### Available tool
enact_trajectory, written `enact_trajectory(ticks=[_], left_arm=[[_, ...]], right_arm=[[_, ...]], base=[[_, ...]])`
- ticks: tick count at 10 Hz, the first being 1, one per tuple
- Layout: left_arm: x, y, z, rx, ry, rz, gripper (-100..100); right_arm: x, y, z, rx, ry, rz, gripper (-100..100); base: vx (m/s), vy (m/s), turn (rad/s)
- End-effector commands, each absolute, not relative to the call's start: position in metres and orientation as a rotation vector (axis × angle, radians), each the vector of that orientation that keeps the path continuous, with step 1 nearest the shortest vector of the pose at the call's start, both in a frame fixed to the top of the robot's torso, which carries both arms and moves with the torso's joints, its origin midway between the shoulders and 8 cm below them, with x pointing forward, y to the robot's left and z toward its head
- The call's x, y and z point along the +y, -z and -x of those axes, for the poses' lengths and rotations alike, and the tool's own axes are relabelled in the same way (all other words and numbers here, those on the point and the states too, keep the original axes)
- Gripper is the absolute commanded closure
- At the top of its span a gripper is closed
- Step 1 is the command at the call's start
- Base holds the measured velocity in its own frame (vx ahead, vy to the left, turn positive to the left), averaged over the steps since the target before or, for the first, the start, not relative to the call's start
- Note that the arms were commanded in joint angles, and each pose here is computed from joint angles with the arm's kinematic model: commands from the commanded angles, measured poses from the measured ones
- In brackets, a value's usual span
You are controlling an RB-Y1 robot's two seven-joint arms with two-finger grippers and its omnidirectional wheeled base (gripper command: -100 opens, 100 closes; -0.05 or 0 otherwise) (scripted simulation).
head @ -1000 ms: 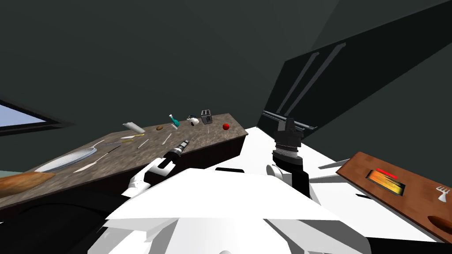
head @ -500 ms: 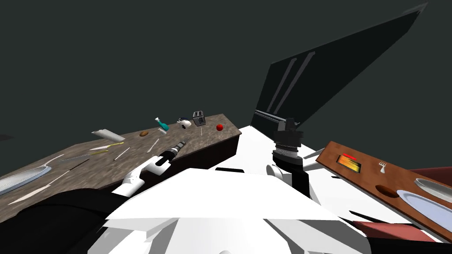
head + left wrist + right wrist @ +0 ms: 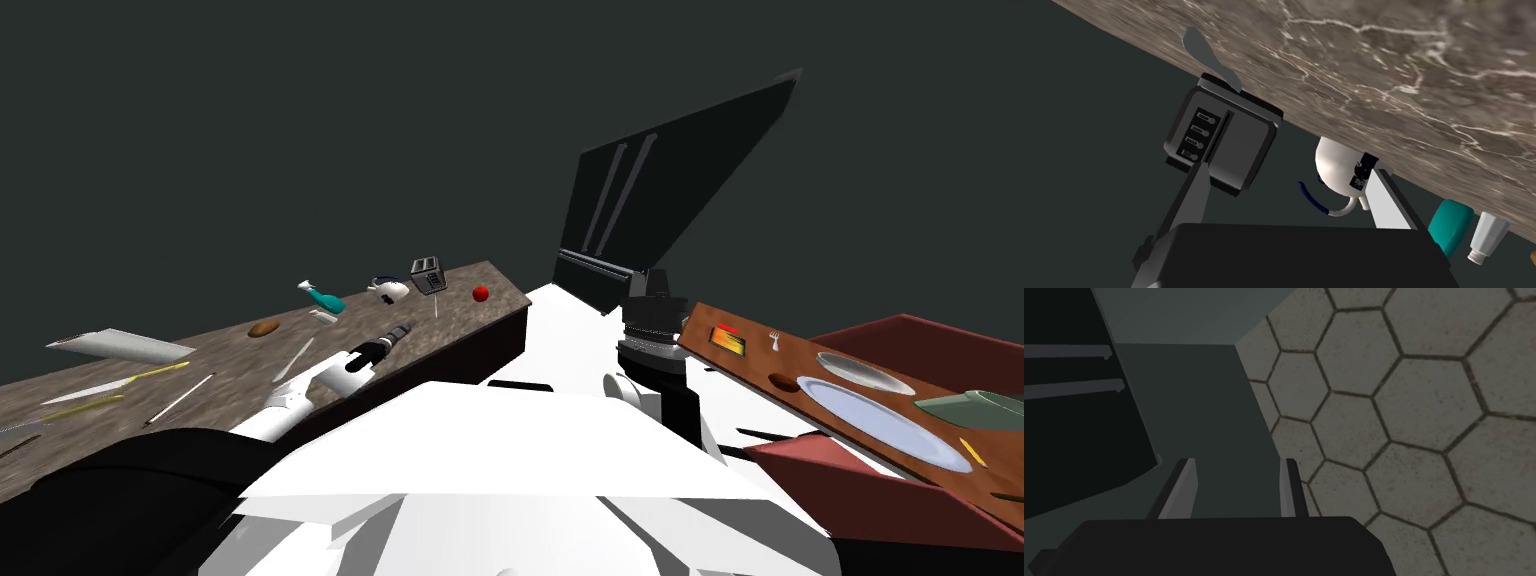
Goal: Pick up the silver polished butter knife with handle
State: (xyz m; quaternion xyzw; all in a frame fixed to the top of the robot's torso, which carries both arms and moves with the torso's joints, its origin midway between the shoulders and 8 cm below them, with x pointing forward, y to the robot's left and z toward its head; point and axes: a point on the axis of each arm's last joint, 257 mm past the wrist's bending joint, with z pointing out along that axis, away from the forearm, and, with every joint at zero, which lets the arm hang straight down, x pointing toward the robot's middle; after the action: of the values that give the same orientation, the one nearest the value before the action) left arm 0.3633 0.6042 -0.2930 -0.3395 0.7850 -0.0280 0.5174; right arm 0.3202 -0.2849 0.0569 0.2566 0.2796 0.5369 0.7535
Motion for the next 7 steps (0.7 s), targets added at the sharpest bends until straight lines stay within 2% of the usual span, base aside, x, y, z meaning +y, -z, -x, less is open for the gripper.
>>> enact_trajectory(ticks=[1, 5, 7], left_arm=[[0.635, 0.301, -0.346, 1.926, -0.037, 0.838, -100], [0.67, 0.305, -0.329, 1.968, -0.154, 0.854, -100], [0.699, 0.311, -0.309, 2.005, -0.255, 0.878, -100]], right_arm=[[-0.285, -0.057, -0.32, 0.61, -1.172, -0.56, 0], [-0.285, -0.057, -0.32, 0.61, -1.172, -0.56, 0], [-0.285, -0.057, -0.32, 0.61, -1.172, -0.56, 0]], base=[[0.094, -0.088, -0.306], [0.06, -0.04, -0.127], [0.099, -0.056, -0.294]])
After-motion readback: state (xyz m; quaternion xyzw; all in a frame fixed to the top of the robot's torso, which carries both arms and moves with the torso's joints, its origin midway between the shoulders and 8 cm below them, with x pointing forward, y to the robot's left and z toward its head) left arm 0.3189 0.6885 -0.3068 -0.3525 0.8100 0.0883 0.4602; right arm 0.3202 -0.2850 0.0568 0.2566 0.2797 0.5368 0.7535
